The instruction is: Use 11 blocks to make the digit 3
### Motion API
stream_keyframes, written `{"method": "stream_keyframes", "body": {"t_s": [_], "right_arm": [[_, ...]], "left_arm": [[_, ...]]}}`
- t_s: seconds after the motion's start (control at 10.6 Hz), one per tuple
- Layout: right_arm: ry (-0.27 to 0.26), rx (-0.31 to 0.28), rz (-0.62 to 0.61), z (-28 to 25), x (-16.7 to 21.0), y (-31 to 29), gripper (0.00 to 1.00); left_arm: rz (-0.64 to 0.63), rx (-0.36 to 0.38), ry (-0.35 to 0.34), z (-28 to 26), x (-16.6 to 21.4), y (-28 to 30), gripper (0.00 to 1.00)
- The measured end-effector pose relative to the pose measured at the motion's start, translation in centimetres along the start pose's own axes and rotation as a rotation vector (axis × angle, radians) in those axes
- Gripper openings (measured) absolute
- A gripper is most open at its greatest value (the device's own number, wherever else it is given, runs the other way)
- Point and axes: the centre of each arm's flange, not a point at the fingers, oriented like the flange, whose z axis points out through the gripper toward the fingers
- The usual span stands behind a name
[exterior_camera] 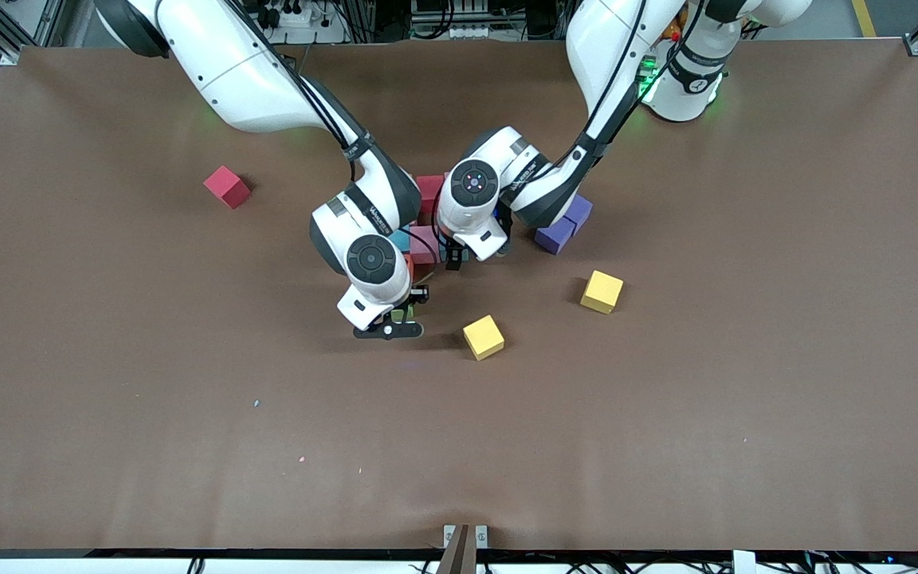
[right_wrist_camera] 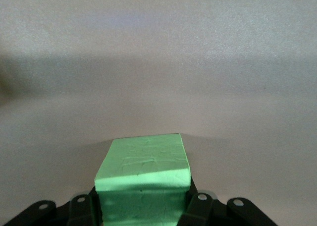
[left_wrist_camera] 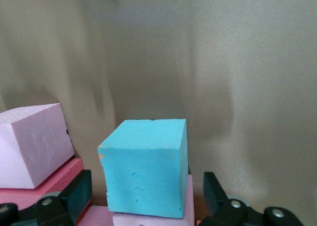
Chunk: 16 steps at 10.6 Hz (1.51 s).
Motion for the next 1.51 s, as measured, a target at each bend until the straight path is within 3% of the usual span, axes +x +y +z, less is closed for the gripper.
{"method": "stream_keyframes", "body": {"t_s": [0.28, 0.57, 0.95, 1.23, 1.51], "right_arm": [[-0.002, -0.001, 0.006, 0.0, 0.0, 0.0, 0.6], [0.001, 0.0, 0.042, -0.2, 0.1, 0.1, 0.98], [0.062, 0.058, 0.091, -5.6, 2.2, 2.2, 1.0], [0.08, 0.09, 0.156, -13.3, 3.0, 6.8, 1.0], [0.101, 0.088, 0.241, -21.9, 2.5, 13.6, 1.0]], "left_arm": [[0.003, -0.021, -0.019, -1.8, -0.4, 0.2, 1.0], [0.004, -0.025, -0.018, -5.4, 0.1, 0.7, 1.0], [-0.008, -0.05, -0.019, -11.2, 5.4, 5.0, 1.0], [-0.019, -0.087, 0.029, -11.4, 8.5, 7.5, 1.0], [-0.063, -0.12, -0.002, -8.8, 9.4, 10.0, 1.0]]}}
